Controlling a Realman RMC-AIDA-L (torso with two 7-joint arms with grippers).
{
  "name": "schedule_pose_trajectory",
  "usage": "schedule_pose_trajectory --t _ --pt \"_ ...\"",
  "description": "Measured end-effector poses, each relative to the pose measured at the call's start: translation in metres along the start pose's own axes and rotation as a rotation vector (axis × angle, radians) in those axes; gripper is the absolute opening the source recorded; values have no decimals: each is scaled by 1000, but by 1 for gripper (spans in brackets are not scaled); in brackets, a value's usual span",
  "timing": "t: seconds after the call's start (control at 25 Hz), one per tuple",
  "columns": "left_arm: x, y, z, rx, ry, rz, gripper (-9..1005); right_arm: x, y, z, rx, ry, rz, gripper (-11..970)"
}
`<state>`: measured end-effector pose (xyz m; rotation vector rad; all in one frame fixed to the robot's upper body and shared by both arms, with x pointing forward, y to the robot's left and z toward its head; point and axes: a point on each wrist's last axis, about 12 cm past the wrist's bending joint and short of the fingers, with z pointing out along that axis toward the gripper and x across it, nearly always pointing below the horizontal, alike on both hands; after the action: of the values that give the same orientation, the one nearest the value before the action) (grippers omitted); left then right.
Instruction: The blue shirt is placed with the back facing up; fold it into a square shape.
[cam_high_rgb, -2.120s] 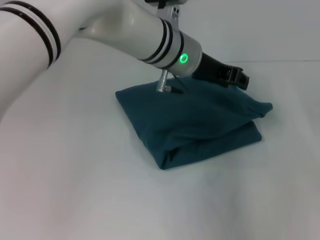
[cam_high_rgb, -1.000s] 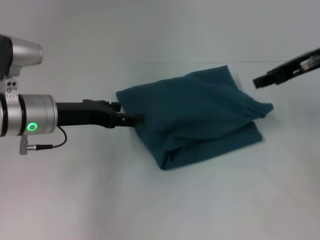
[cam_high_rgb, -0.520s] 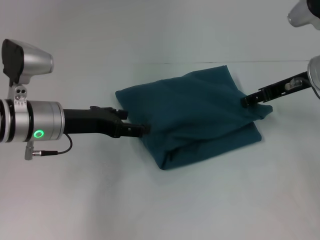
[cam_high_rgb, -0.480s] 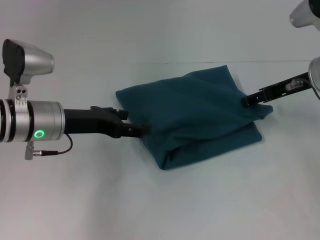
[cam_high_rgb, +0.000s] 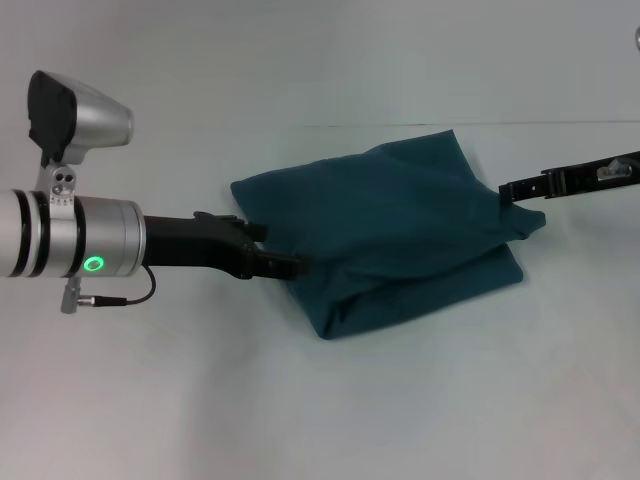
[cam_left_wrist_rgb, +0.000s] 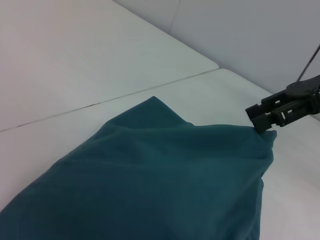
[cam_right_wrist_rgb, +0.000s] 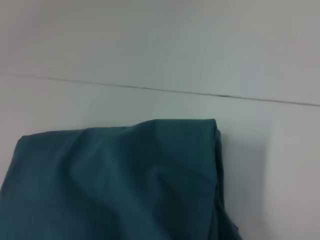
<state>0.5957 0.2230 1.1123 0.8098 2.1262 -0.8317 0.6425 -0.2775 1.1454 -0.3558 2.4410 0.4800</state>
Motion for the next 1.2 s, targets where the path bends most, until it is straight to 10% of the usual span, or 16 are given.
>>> schedule_pose_trajectory --t 1.2 --pt "3 -5 4 16 18 16 934 6 10 29 -44 -3 61 652"
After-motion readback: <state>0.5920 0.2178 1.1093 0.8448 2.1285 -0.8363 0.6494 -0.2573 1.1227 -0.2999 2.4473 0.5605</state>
